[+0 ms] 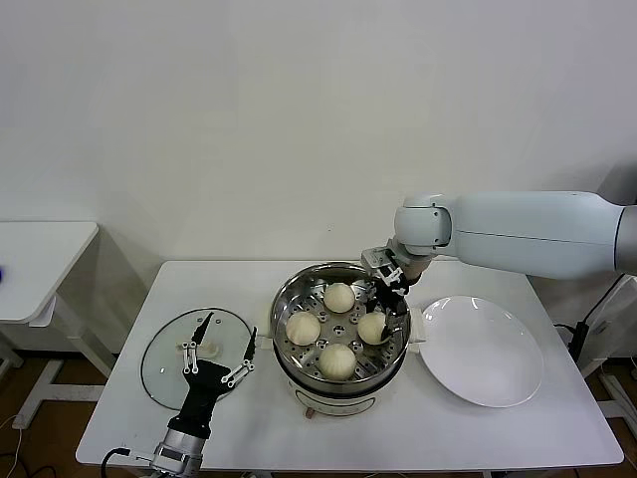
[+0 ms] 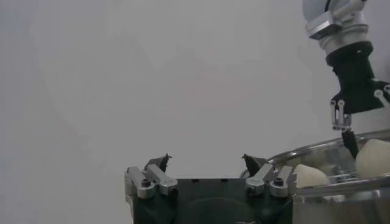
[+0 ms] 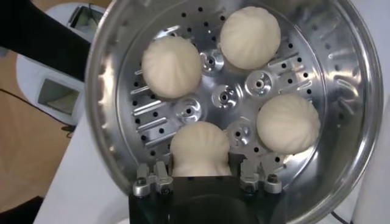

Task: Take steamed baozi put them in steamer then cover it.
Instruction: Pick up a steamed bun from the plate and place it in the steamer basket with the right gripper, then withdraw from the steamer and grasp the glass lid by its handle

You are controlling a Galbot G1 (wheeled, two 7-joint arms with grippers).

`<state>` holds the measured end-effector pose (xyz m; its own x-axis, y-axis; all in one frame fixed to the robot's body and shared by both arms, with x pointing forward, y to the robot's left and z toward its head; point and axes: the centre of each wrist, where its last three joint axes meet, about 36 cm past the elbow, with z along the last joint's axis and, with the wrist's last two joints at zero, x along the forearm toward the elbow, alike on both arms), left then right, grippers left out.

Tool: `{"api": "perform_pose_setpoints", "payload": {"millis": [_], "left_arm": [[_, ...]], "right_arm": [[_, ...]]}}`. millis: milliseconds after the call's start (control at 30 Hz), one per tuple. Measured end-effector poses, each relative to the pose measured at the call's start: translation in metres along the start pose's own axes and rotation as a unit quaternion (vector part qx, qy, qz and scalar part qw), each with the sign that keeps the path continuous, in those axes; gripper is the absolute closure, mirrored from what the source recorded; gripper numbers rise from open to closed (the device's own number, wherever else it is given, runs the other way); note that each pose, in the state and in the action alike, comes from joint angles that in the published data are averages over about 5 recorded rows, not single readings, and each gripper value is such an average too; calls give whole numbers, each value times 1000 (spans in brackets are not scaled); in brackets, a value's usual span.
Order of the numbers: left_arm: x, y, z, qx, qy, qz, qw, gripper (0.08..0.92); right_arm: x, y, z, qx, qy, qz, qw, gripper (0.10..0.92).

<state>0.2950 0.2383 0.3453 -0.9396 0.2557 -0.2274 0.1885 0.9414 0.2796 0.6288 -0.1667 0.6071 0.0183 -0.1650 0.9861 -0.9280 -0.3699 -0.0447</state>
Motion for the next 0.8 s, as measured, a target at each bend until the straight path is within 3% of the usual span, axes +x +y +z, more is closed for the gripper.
{"api": "perform_pose_setpoints", "payload": {"millis": [300,500,667,800], "left_arm": [[-1,0,0,0,-1,-1,1000,177],[-3,0,-3,-2,-3,-1,1000,177],[-6,2,-6,-12,-7,0,1000,177],[-9,3,-9,-23,-11,1,1000,177]], "right_arm": [[6,1,-1,2,-4,7,1000,208],[24,8,2,4,-34,31,999,200],[45,23,14,4,-97,106,990,199],[52,41,27,-5,-157,208,965,200]]}}
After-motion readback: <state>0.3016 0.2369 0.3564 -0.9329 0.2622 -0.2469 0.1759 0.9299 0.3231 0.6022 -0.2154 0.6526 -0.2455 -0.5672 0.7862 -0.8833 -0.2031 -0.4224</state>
